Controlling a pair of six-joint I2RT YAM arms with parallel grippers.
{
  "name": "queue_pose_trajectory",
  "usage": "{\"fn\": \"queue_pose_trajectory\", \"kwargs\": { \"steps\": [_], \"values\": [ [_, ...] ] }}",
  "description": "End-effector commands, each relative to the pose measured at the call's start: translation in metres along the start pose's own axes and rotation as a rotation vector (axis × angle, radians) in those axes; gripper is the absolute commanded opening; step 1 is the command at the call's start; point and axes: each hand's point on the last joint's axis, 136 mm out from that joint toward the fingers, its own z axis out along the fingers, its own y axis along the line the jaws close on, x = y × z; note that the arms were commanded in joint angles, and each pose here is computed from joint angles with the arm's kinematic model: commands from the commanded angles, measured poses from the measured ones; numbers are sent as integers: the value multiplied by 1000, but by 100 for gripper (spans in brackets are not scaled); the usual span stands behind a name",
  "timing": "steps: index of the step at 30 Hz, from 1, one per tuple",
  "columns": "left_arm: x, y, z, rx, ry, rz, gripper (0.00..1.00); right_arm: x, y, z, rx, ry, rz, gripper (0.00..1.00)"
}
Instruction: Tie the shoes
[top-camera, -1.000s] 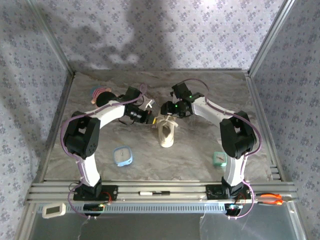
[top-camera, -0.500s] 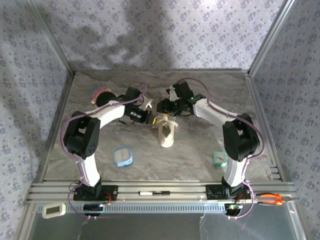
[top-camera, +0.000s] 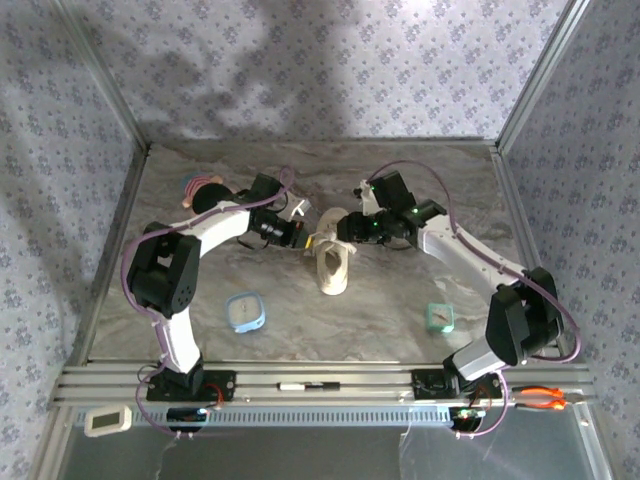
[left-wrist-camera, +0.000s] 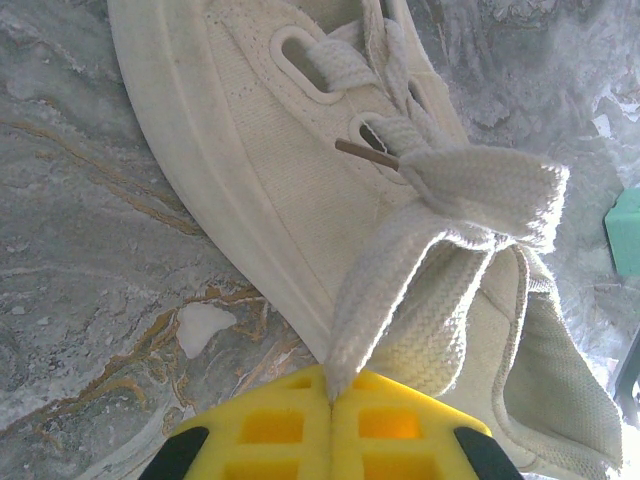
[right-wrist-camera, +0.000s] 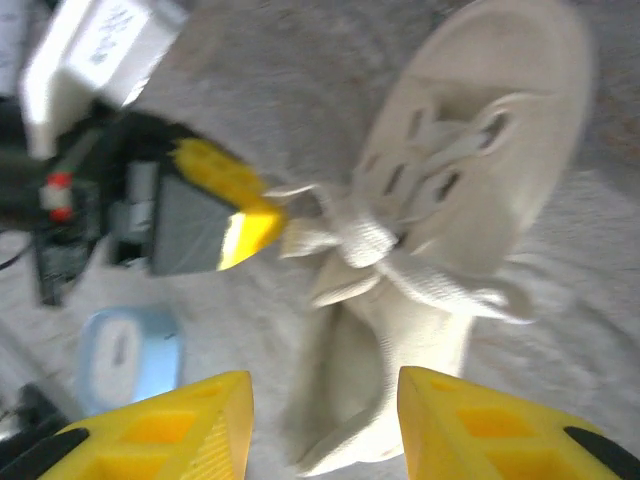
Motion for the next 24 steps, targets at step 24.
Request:
{"fn": "queue_pose_trajectory", "kwargs": {
  "steps": [24],
  "values": [
    [6, 1, 3, -7, 24, -26, 0, -2, 12, 89, -59, 284, -265, 36]
  ]
}}
